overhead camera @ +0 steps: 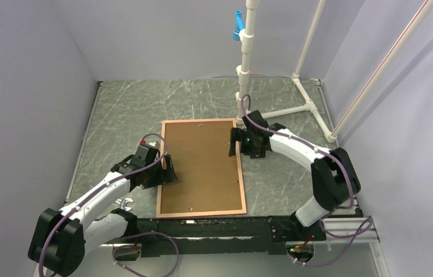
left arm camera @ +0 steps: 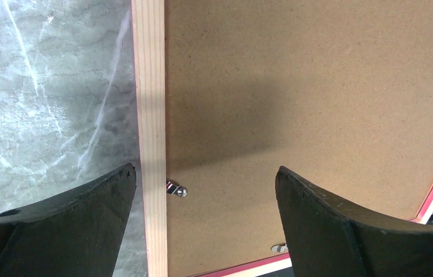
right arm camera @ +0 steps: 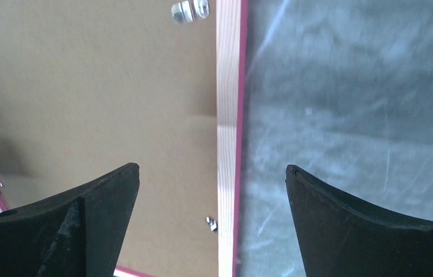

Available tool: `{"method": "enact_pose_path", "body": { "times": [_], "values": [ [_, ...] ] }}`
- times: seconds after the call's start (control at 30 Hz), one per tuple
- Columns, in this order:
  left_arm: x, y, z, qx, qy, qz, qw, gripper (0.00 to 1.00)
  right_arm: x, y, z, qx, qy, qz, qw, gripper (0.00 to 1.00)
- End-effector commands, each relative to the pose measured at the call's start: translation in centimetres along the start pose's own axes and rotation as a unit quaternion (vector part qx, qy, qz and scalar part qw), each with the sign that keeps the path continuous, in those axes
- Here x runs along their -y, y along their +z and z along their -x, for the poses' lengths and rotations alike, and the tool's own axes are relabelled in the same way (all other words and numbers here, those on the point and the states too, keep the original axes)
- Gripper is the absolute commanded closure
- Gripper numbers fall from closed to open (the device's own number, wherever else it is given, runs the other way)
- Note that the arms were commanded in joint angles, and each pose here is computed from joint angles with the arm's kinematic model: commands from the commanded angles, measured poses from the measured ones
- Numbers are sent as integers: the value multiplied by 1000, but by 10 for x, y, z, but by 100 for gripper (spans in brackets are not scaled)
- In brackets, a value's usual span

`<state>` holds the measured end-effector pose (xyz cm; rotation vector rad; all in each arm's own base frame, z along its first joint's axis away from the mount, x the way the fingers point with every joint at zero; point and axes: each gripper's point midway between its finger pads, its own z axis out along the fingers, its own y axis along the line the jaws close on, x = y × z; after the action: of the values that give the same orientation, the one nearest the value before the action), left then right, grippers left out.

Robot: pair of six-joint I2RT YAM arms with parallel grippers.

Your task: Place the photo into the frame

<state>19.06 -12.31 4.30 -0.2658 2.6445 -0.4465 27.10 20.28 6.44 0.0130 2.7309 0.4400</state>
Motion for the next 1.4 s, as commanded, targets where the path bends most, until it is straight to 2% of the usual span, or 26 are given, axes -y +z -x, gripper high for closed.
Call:
{"method": "enact_pose_path", "body": {
  "times": [0.0, 0.1, 0.33, 0.6, 0.9, 1.2, 1.37],
  "values": [
    [9, 1, 17, 14, 5, -8, 1000, 7, -3, 14, 37, 6, -26, -7, 1000, 1],
    [11, 3, 19, 14, 6, -10, 1000, 7, 0, 29, 54, 10, -11, -9, 1000, 1],
    [10, 7, 15, 12, 5, -15, 1000, 7, -6, 53, 82, 45, 47, 8, 998, 9],
    [10, 9, 15, 11, 8, -15, 1000, 7, 5, 76, 93, 66, 70, -20, 995, 22],
    [9, 14, 13, 1, 8, -14, 1000, 8, 16, 97, 79, 54, 85, -43, 994, 34],
    [9, 15, 12, 0, 11, -14, 1000, 9, 23, 105, 47, 36, 48, -100, 993, 43],
    [9, 13, 13, 2, 11, -12, 1000, 9, 29, 106, 23, 21, 37, -115, 992, 58]
  ]
}}
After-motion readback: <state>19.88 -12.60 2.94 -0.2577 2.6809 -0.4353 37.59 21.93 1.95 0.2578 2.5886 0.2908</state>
